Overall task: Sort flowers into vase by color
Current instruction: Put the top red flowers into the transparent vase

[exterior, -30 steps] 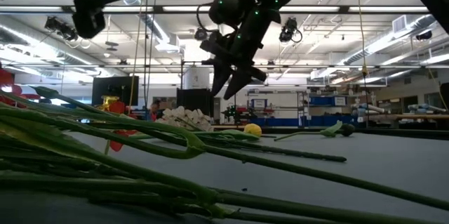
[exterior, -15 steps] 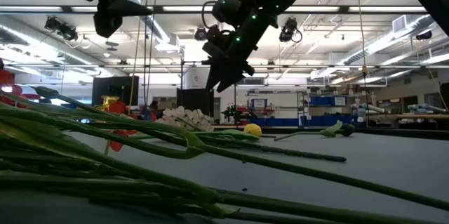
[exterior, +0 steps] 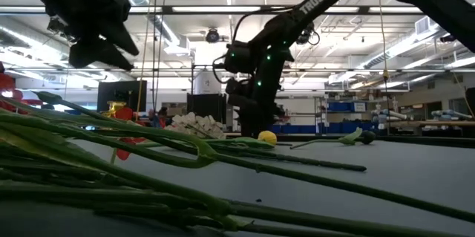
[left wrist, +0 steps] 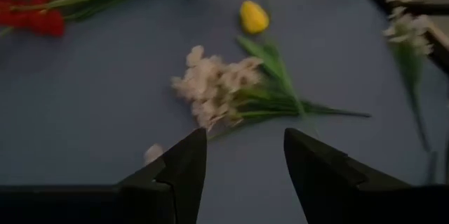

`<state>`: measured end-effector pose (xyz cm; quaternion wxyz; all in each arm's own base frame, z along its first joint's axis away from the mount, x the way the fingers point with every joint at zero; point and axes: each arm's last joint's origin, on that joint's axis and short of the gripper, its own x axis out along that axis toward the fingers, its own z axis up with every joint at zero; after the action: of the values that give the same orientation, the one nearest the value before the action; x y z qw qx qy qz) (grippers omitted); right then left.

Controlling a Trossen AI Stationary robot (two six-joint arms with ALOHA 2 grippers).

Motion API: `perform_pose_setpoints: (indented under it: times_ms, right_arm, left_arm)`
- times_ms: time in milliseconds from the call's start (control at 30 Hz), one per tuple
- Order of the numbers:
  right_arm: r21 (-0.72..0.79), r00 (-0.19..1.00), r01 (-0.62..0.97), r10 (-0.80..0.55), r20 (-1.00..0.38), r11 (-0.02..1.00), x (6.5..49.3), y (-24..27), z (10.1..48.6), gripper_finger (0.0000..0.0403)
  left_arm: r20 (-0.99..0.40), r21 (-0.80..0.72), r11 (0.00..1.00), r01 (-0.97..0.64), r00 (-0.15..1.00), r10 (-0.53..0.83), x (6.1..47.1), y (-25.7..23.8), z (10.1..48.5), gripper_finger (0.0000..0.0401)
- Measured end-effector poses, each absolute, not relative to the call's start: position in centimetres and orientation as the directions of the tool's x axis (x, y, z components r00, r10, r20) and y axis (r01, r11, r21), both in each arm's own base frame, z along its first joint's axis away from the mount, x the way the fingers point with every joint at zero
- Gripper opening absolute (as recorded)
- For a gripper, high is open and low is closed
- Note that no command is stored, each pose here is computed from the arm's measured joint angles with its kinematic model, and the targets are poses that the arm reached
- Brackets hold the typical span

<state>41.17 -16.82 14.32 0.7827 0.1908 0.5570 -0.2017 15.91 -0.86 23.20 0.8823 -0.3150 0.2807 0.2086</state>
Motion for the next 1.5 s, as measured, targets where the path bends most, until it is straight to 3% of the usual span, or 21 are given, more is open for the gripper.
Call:
perform_pose_setpoints:
  times_ms: [233, 533, 600, 767, 1033, 1333, 1500]
  right_arm:
    - [0.099, 0.303, 0.523, -0.077, -0.95, 0.847, 41.4, -16.8, 13.8, 0.0202]
    - [0.232, 0.338, 0.607, 0.018, -0.941, 0.76, 41.3, -16.8, 13.8, 0.0035]
    - [0.278, 0.354, 0.625, 0.053, -0.934, 0.729, 41.3, -16.9, 13.9, 0.0015]
    - [0.356, 0.409, 0.668, 0.077, -0.909, 0.654, 41.5, -16.6, 14.9, 0.0024]
    - [0.529, 0.632, 0.59, 0.06, -0.773, 0.609, 43.3, -14.9, 19.2, 0.0011]
    - [0.629, 0.826, 0.424, 0.007, -0.564, 0.652, 46.3, -9.4, 23.1, 0.0011]
    - [0.632, 0.909, 0.363, -0.111, -0.401, 0.685, 47.0, -6.2, 26.3, 0.0011]
  left_arm:
    - [-0.668, -0.403, 0.714, -0.572, 0.717, 0.198, 15.8, -0.8, 22.7, 0.0196]
    - [-0.683, -0.388, 0.712, -0.586, 0.701, 0.205, 15.7, -0.7, 22.5, 0.0196]
    - [-0.676, -0.392, 0.71, -0.585, 0.707, 0.209, 15.8, -0.6, 22.6, 0.0196]
    - [-0.675, -0.395, 0.704, -0.59, 0.706, 0.213, 15.8, -0.6, 22.6, 0.0196]
    - [-0.675, -0.411, 0.686, -0.601, 0.706, 0.214, 15.7, -0.6, 22.6, 0.0196]
    - [-0.598, -0.454, 0.711, -0.537, 0.775, 0.204, 14.6, -0.5, 24.3, 0.0196]
    - [-0.535, -0.486, 0.721, -0.494, 0.82, 0.201, 13.4, -0.4, 25.3, 0.0196]
